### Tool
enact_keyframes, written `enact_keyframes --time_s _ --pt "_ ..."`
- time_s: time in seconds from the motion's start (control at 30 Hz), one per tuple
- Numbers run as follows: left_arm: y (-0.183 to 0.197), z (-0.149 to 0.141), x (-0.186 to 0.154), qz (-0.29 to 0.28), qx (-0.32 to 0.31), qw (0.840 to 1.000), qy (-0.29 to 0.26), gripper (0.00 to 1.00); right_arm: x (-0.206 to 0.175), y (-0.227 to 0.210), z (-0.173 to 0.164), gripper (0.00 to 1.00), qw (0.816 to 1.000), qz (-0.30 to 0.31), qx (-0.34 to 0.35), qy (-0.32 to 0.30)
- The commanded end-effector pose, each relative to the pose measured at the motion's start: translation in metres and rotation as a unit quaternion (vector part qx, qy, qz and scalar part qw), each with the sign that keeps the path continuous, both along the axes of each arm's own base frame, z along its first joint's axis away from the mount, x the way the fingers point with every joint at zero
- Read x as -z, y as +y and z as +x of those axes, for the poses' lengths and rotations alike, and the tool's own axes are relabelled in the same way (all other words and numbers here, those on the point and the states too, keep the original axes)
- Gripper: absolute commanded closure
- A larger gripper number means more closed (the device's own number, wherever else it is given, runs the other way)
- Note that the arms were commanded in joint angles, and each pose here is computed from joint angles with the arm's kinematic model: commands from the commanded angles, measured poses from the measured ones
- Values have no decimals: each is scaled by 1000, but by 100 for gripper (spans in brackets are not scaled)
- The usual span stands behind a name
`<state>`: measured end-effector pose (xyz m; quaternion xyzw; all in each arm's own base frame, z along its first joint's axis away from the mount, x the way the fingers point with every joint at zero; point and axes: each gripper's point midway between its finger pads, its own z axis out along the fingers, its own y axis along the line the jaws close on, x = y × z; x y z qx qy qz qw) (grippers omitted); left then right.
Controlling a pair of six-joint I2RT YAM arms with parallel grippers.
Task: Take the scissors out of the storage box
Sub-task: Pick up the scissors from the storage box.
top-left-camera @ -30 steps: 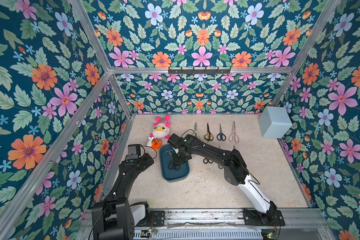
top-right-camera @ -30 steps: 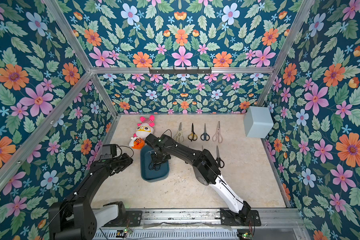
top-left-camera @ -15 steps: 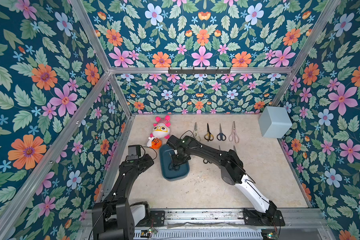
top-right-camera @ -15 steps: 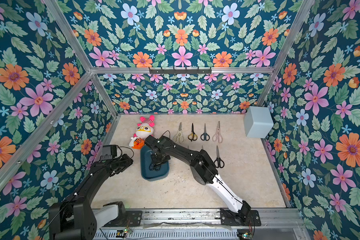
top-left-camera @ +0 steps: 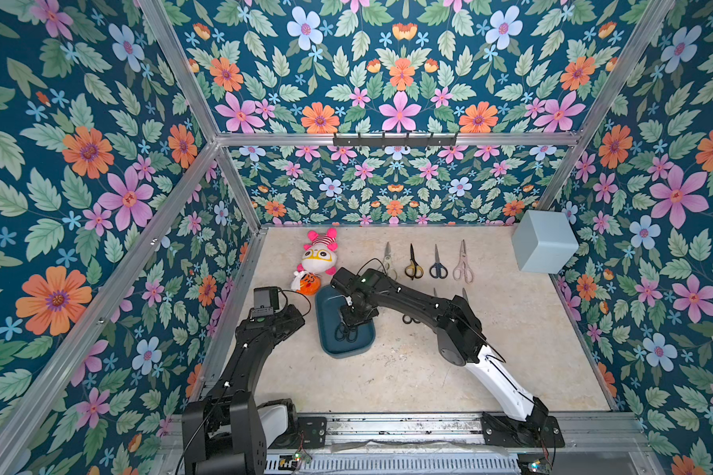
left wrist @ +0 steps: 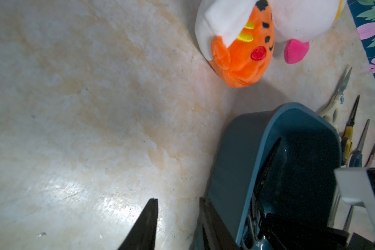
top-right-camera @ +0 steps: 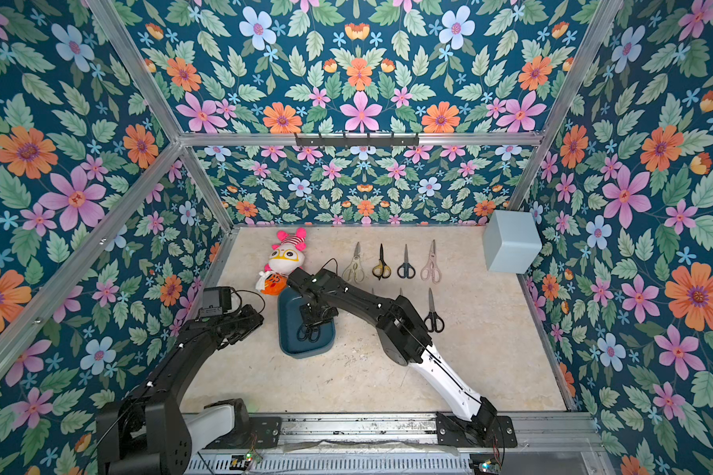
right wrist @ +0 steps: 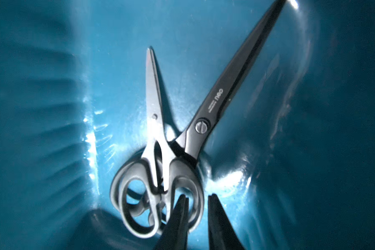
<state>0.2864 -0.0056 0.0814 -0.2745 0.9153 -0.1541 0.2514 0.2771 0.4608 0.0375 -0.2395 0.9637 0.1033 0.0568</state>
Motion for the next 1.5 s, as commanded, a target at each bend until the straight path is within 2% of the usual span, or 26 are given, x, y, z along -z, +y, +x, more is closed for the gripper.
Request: enact_keyframes --time_s 0.0,0.6,0.83,1.07,1.27,1.47 --pt "0 0 -1 2 4 1000 -1 62 4 -3 -1 77 1000 -8 -3 2" --pt "1 -1 0 4 4 1000 2 62 9 0 -3 97 1000 -1 -6 8" --pt "1 -2 0 4 4 1000 2 62 8 2 -5 82 1000 5 -11 12" --pt "1 -3 1 4 4 1000 3 62 10 2 -6 80 1000 3 -11 10" --pt "1 -3 1 6 5 1000 3 62 7 -1 -3 93 1000 -3 -7 2" --pt "0 -3 1 4 4 1000 3 62 -12 -1 0 99 1000 4 -5 -12"
